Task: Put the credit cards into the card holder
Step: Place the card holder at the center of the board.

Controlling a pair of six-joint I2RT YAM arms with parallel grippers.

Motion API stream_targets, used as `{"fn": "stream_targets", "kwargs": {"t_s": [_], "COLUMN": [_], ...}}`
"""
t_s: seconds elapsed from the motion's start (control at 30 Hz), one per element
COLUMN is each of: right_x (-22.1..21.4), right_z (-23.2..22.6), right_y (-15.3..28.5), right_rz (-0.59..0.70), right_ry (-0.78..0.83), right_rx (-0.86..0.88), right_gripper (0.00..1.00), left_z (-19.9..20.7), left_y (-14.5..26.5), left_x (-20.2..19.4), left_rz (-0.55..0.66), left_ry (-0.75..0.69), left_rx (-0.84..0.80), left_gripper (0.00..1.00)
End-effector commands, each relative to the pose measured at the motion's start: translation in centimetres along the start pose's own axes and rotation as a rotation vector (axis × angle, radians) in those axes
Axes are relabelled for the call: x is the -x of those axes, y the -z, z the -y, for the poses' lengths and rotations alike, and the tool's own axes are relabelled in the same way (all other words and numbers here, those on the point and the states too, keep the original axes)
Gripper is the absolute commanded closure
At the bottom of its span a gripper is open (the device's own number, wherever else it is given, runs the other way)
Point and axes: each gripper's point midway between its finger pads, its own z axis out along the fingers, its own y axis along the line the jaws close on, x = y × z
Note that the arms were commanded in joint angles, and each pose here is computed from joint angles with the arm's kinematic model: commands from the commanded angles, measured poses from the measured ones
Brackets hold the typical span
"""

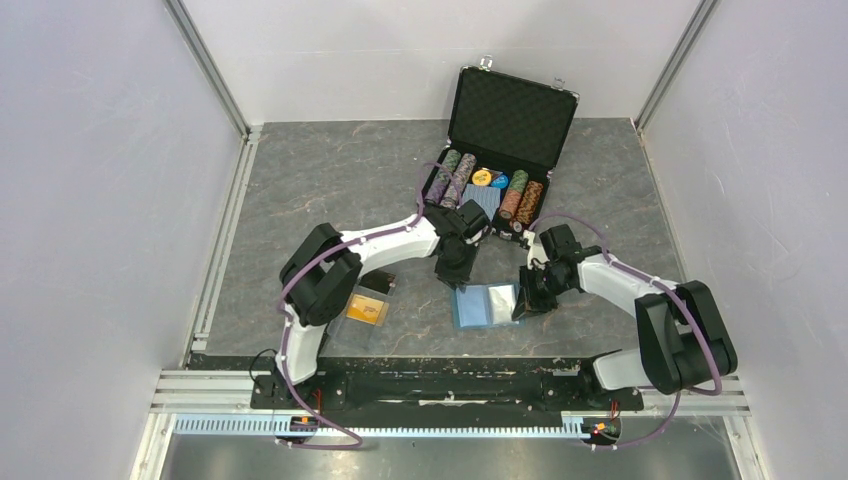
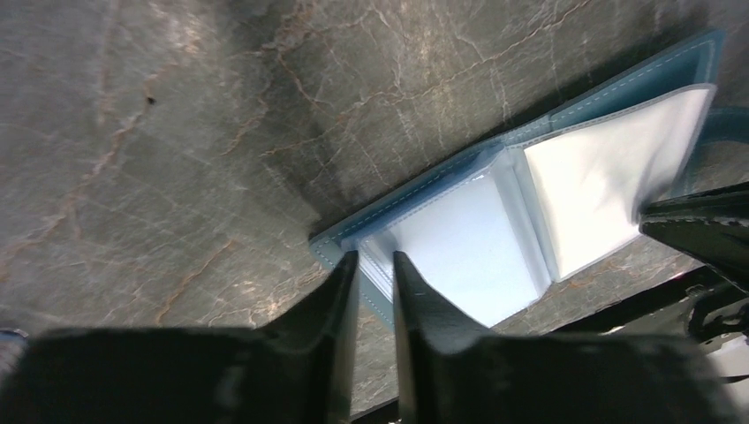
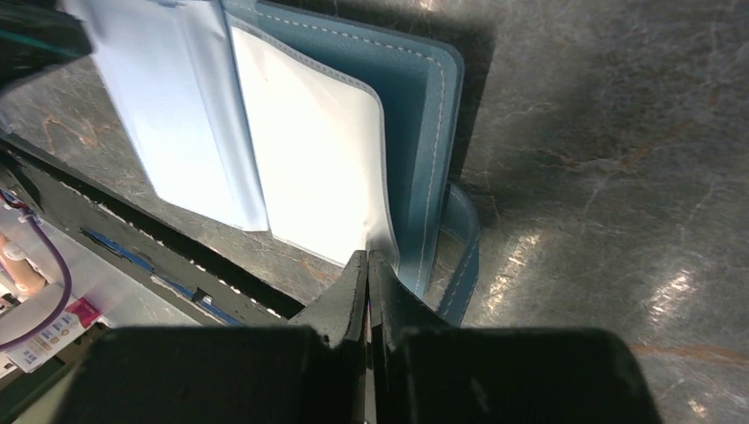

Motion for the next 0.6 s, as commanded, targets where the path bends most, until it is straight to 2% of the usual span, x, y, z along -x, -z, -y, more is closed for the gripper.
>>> {"fn": "stream_targets", "kwargs": {"t_s": [0.0,0.1,0.23,0.57], "right_x": [-0.5,-0.2,1.4,5.5], "right_z": [-0.1,-1.2,-2.5,-6.5], "right_y": [0.7,1.2,2.6,5.1], "right_rz": [-0.055,-0.055,-0.030,0.048], "right_ry": [0.000,0.000,0.024,0.060], "right_rx": [-0.020,0.022,0.044,0.155], "right_gripper": [1.00,1.00,1.00,1.00], "left_z": [1.4,1.2,-1.3,-11.7], "left_y": [6.1,8.1,10.2,12.6], "left_x": [3.9,4.3,4.1,1.0], "left_rz": [0.185,0.221,0.255,0.248], "left_ry": [0.002,0.070,0.181,0.467], "left_rx": [-0.106,-0.184,-0.196,-0.017], "left_gripper": [0.63,0.52,0.44,0.32]}}
